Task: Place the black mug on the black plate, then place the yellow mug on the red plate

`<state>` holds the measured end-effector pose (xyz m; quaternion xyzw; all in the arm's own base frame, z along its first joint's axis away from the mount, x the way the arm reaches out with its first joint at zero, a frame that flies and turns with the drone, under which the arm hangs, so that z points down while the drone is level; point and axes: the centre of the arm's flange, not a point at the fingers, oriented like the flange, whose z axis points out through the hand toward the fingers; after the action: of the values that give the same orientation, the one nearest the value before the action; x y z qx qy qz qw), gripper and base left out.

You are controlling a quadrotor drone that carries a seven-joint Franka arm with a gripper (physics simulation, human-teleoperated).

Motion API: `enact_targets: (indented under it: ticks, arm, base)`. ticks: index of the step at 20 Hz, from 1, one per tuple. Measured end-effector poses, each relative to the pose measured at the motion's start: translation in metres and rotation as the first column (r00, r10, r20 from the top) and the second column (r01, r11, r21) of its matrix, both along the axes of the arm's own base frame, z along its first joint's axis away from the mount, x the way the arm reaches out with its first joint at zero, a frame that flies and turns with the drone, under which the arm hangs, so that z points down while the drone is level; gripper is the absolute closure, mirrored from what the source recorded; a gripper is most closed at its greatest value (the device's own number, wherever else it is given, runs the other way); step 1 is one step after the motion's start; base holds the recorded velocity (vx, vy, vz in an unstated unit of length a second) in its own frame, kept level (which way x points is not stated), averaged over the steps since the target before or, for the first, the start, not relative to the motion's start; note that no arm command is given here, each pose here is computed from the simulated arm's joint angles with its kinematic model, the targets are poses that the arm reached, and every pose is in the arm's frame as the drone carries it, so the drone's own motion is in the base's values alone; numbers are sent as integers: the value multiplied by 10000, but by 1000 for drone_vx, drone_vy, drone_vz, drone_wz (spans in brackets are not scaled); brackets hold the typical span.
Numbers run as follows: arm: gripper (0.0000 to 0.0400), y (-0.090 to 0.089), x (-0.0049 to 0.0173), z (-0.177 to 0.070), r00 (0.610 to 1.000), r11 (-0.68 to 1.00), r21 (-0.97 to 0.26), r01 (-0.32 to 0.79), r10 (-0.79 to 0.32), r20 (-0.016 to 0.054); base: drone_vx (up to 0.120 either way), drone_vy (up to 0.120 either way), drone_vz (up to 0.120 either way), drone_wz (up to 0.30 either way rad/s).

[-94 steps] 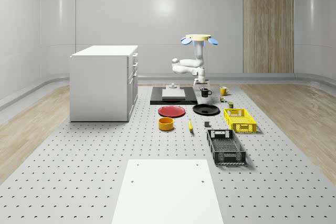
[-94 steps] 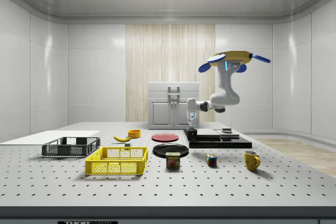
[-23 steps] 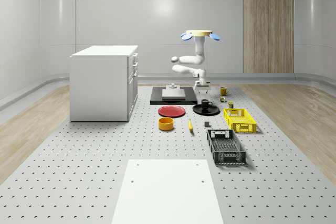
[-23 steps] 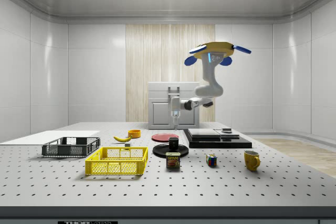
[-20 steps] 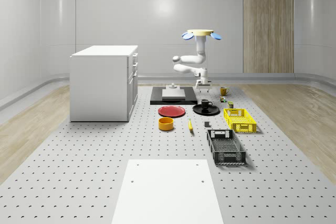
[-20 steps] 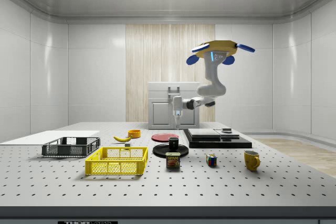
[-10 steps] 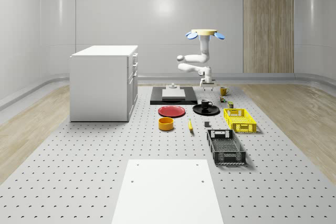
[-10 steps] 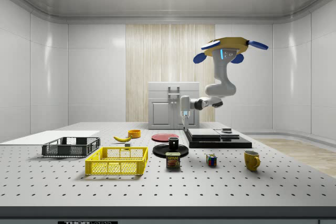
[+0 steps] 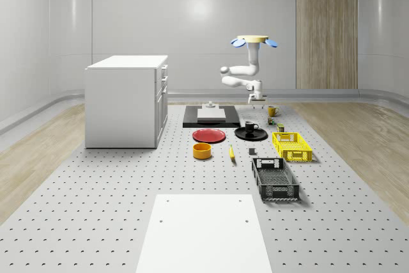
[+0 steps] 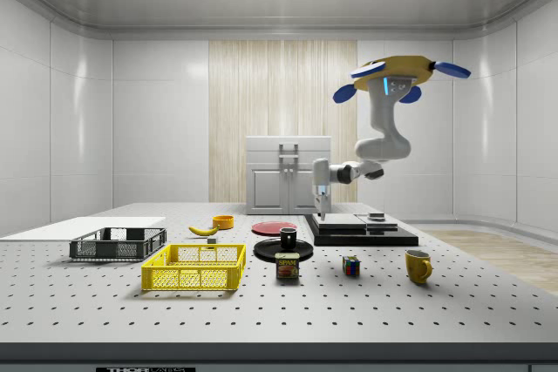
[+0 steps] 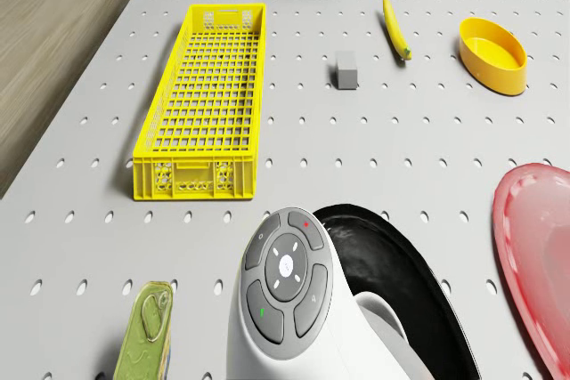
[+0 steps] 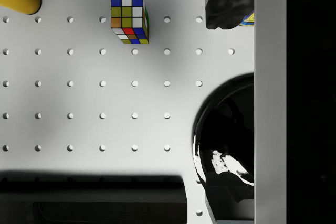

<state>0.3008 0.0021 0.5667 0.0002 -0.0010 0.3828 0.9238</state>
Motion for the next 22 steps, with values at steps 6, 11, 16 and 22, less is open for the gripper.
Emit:
enact_targets:
  ticks: [6, 11, 16, 22]
  arm:
    - [0, 0, 0, 0, 10000, 10000, 0, 0, 0, 0]
    - [0, 0, 0, 0, 10000, 10000, 0, 0, 0, 0]
    - [0, 0, 0, 0, 10000, 10000, 0, 0, 0, 0]
    - [0, 0, 0, 0, 10000, 10000, 0, 0, 0, 0]
  base:
    - [-120, 120, 0, 0]
    - [-120, 120, 0, 0]
    - [-120, 120, 0, 0]
    - [-120, 120, 0, 0]
